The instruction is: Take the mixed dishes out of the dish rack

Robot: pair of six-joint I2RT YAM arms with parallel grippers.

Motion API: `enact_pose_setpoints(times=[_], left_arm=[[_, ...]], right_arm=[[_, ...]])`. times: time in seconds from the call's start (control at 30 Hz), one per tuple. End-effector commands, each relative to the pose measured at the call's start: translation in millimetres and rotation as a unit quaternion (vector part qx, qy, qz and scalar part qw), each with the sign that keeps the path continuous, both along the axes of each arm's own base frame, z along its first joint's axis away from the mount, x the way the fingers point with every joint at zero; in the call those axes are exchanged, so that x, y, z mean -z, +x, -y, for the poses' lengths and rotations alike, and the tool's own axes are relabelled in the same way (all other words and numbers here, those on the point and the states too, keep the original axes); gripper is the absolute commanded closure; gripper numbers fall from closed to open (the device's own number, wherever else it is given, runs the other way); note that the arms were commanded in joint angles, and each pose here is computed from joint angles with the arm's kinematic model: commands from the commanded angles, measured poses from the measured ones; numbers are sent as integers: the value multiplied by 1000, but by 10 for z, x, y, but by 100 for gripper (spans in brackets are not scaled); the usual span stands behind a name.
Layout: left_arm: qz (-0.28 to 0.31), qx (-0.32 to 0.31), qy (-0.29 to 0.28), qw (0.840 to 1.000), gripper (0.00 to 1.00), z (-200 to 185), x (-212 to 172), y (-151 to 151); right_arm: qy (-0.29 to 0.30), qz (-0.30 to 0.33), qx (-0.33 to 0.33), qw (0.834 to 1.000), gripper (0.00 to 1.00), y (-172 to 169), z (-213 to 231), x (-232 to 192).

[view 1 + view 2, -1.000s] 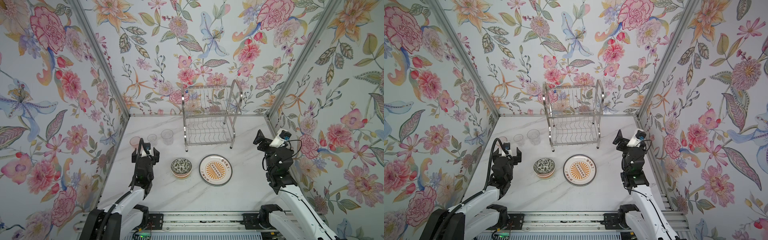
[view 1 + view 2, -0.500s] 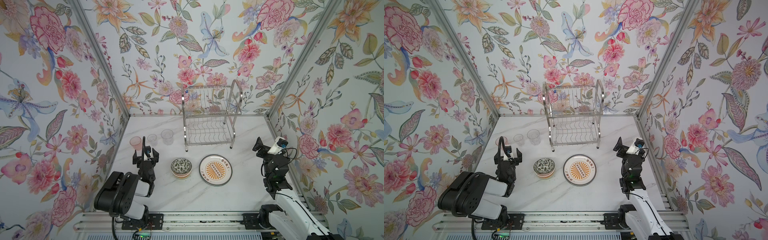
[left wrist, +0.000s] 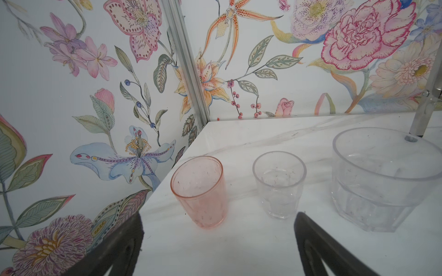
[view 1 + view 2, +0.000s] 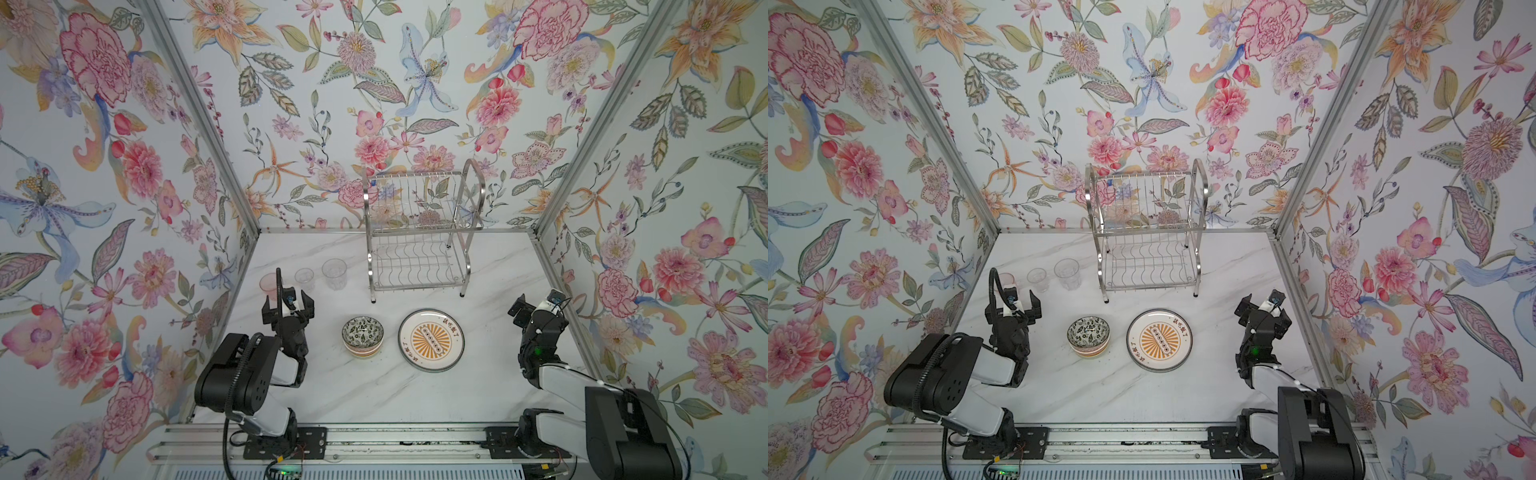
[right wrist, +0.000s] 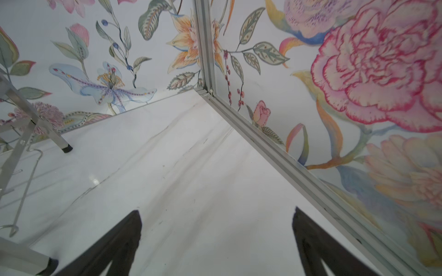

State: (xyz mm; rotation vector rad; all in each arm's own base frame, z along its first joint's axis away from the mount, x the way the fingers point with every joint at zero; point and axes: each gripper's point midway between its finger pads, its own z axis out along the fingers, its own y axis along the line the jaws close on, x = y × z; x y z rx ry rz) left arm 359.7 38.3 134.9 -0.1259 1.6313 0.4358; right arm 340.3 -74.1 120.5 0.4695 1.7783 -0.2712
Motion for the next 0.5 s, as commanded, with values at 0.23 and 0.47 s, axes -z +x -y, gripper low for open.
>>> enact_pose_setpoints(times=[0.23,0.47], left_arm=[[17,1,-9,1000,1,-14,-72,23],[18,1,-9,1000,1,-13,-79,24]], right_arm=[[-61,-22,-175,982,1,485,-632,101],[-64,-5,-191,979,1,437,-679,146]])
